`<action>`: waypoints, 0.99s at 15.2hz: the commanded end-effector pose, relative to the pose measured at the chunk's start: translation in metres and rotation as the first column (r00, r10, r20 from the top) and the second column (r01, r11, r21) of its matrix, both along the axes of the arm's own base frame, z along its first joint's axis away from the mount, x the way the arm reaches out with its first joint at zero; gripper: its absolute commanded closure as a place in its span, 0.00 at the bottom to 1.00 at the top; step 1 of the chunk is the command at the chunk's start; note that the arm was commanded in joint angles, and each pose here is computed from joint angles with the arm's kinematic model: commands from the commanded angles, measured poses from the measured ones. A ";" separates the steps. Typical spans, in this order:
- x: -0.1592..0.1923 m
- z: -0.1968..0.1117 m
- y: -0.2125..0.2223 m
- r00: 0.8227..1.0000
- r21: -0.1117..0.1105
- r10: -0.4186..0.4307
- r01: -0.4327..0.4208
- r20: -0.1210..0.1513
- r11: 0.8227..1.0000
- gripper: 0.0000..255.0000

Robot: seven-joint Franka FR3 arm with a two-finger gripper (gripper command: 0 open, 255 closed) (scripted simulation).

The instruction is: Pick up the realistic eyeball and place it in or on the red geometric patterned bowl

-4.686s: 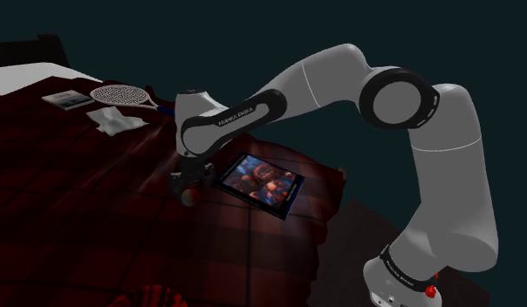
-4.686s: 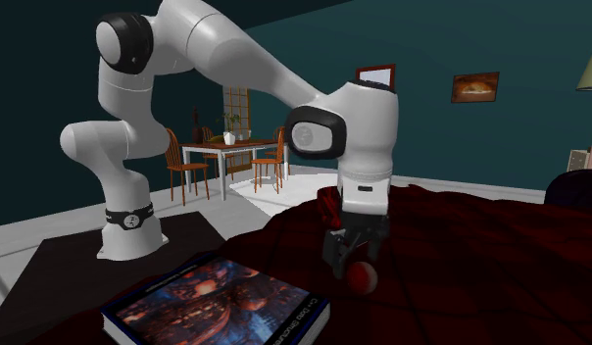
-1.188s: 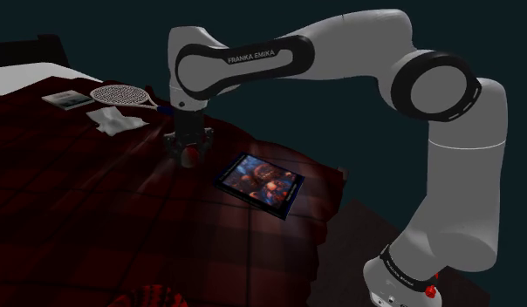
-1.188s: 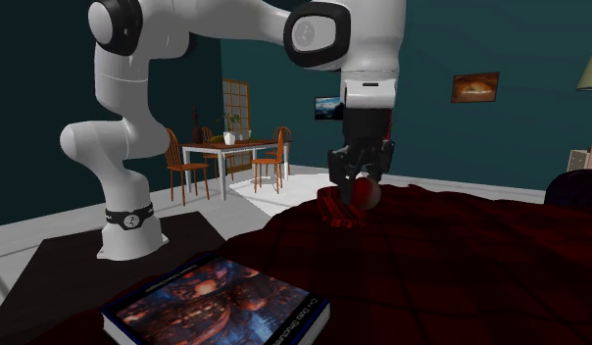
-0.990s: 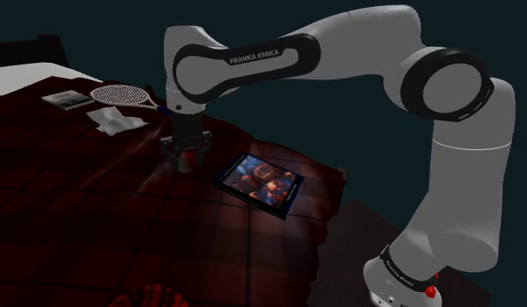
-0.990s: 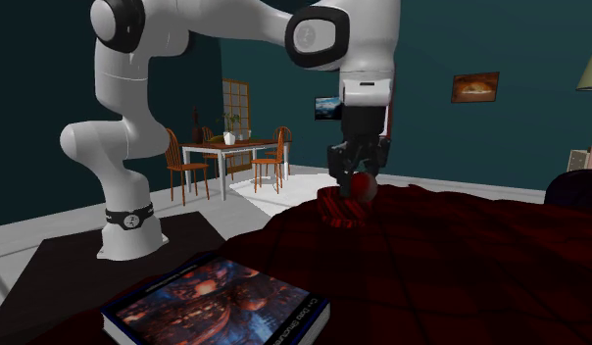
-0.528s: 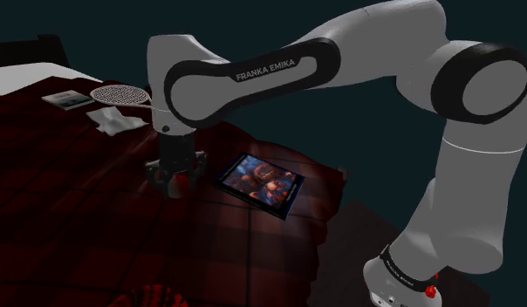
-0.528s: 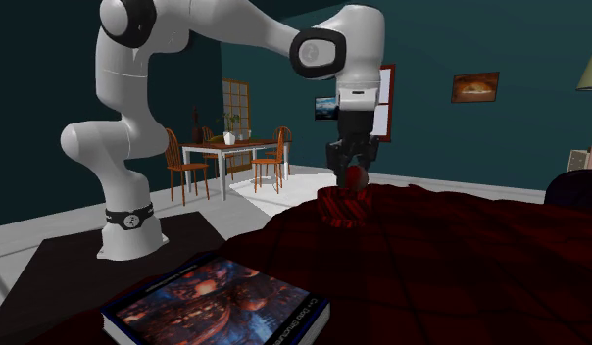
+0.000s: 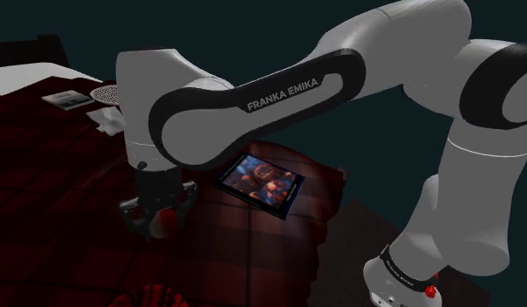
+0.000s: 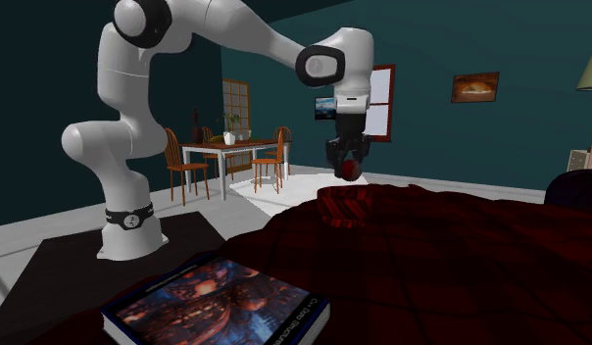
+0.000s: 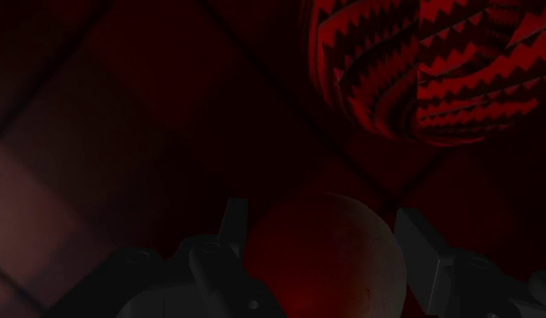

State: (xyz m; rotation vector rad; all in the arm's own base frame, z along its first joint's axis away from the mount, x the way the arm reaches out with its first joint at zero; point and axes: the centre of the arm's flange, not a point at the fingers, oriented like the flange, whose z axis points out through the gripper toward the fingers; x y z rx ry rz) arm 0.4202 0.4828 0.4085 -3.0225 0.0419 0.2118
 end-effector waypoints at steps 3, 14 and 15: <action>-0.041 0.001 0.034 1.000 0.000 -0.001 0.001 0.000 1.000 1.00; -0.133 -0.009 0.110 1.000 0.000 -0.001 0.001 0.000 1.000 1.00; -0.133 -0.015 0.110 1.000 0.000 -0.001 0.001 0.000 1.000 1.00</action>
